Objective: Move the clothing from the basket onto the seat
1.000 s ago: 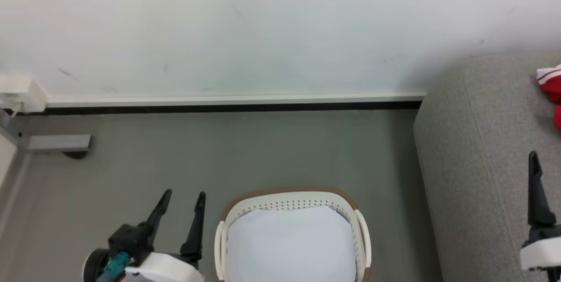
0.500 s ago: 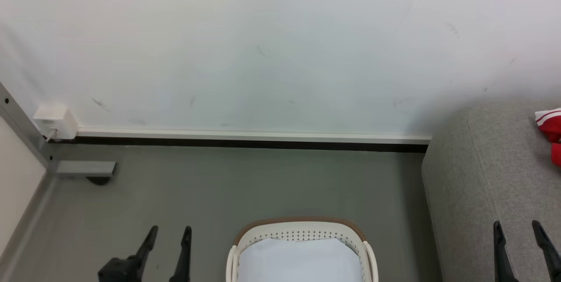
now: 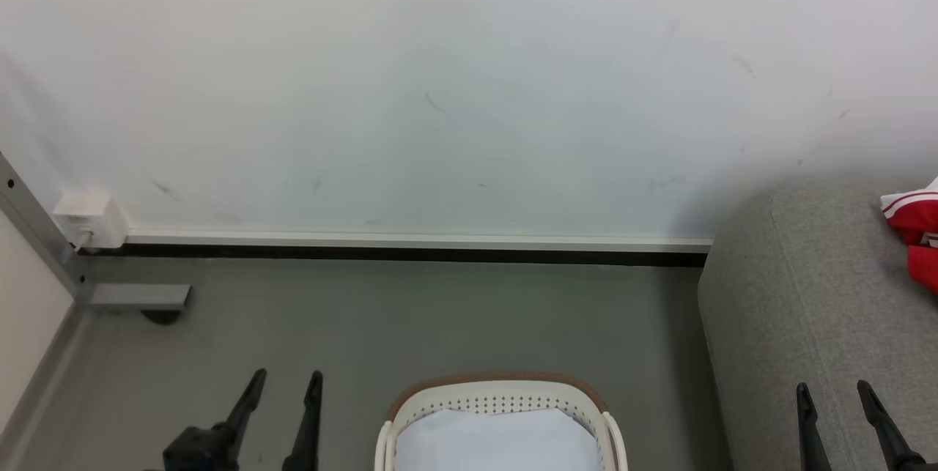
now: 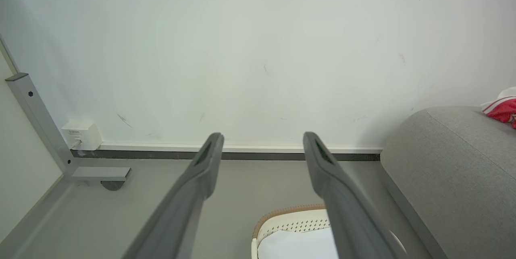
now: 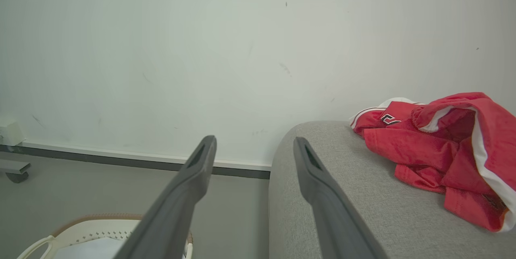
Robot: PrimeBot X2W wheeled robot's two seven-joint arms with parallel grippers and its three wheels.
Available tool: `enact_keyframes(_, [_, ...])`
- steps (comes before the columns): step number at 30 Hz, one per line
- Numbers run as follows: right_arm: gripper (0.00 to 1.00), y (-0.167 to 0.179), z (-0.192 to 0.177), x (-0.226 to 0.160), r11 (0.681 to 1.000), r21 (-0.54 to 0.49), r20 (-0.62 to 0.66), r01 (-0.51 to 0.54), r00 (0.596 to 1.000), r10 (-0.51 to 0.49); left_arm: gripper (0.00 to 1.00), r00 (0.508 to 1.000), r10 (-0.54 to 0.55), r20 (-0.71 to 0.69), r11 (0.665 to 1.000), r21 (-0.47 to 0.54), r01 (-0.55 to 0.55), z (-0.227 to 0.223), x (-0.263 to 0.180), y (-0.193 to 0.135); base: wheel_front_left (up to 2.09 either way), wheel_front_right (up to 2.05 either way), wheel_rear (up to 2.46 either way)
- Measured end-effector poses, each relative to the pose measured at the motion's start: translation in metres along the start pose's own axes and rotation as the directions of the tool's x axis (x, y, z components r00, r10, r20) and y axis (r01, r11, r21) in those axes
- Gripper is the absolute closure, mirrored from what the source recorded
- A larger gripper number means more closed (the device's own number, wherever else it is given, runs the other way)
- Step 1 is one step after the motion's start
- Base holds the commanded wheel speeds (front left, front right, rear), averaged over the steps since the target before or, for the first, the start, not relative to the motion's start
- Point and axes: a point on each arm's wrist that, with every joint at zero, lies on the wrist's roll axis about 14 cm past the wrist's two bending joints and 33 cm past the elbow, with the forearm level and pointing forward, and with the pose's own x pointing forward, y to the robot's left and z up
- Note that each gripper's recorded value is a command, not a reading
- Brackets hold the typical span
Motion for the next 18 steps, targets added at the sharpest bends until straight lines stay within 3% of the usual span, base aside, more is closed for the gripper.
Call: enact_keyframes(18, [0.0, 0.002, 0.001, -0.0044, 1.0, 0.031, 0.006, 0.0, 1.0, 0.0, 0.0, 1.0, -0.026, 0.008, 1.0, 0.004, 0.026, 0.0011, 0.002, -0.0054, 0.0, 0.0, 0.0])
